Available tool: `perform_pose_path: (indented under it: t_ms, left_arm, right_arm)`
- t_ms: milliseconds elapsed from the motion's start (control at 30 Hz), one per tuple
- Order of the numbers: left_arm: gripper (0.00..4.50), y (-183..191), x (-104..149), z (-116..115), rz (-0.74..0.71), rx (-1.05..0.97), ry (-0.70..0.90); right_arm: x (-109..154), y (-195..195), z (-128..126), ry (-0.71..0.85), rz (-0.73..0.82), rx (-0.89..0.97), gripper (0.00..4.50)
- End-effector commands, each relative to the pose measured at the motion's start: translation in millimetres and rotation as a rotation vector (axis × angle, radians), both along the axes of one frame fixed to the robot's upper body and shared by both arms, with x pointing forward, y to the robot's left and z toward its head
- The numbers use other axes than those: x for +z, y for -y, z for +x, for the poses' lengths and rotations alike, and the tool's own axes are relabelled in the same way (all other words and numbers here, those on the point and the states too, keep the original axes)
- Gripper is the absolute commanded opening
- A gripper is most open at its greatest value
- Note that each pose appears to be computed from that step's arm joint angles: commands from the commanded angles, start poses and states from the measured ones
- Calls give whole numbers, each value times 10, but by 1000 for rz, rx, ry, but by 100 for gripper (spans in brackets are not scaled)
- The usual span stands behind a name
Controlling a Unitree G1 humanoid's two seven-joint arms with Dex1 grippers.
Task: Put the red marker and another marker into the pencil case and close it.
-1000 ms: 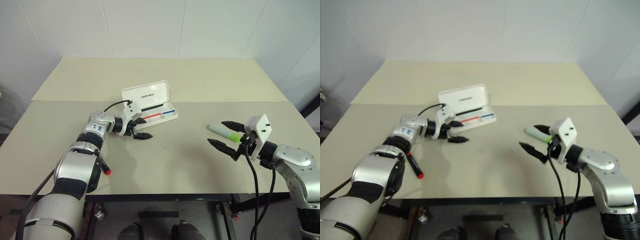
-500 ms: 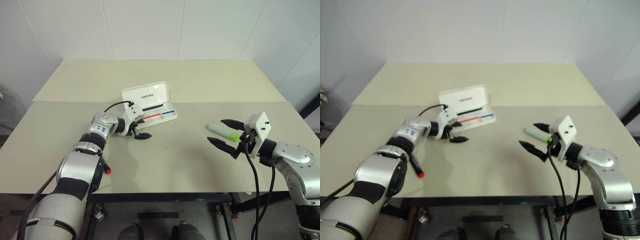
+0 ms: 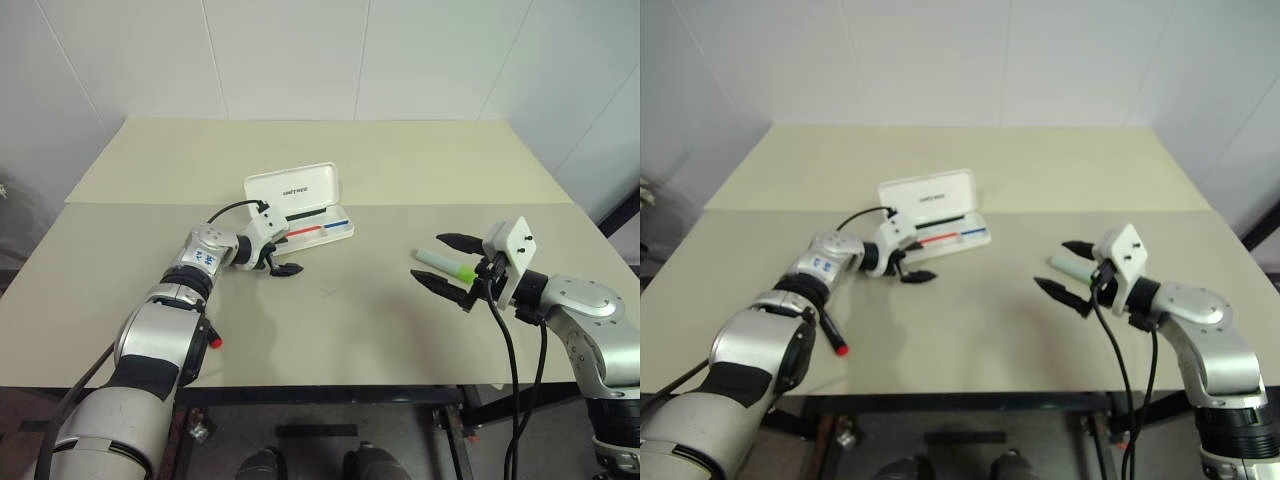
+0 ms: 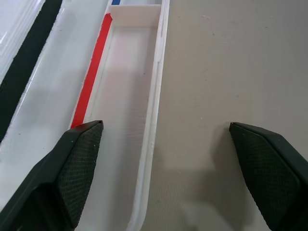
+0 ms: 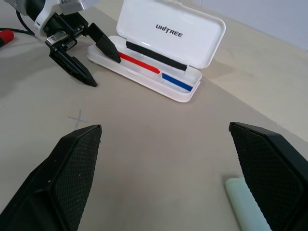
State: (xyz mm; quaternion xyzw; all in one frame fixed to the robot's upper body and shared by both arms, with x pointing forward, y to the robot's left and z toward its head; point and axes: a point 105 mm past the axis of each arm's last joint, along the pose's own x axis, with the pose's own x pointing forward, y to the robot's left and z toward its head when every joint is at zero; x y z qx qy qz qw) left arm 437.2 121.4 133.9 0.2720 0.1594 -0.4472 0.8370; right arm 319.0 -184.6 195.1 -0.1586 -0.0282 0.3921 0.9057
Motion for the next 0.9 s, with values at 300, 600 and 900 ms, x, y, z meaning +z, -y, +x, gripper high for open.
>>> perform_pose_path:
  t_ms: [300,600,900]
  left_arm:
    - [107,-146,3,67,85,72,35]
    - [1,-162,14,70,78,76,40]
    - [1,-100,415,80,32,-27,182]
  right_arm:
    - [122,19,-18,44,-14,9,450]
    - [139,31,-19,46,-15,5,450]
    - [142,93,-24,39,-23,2,450]
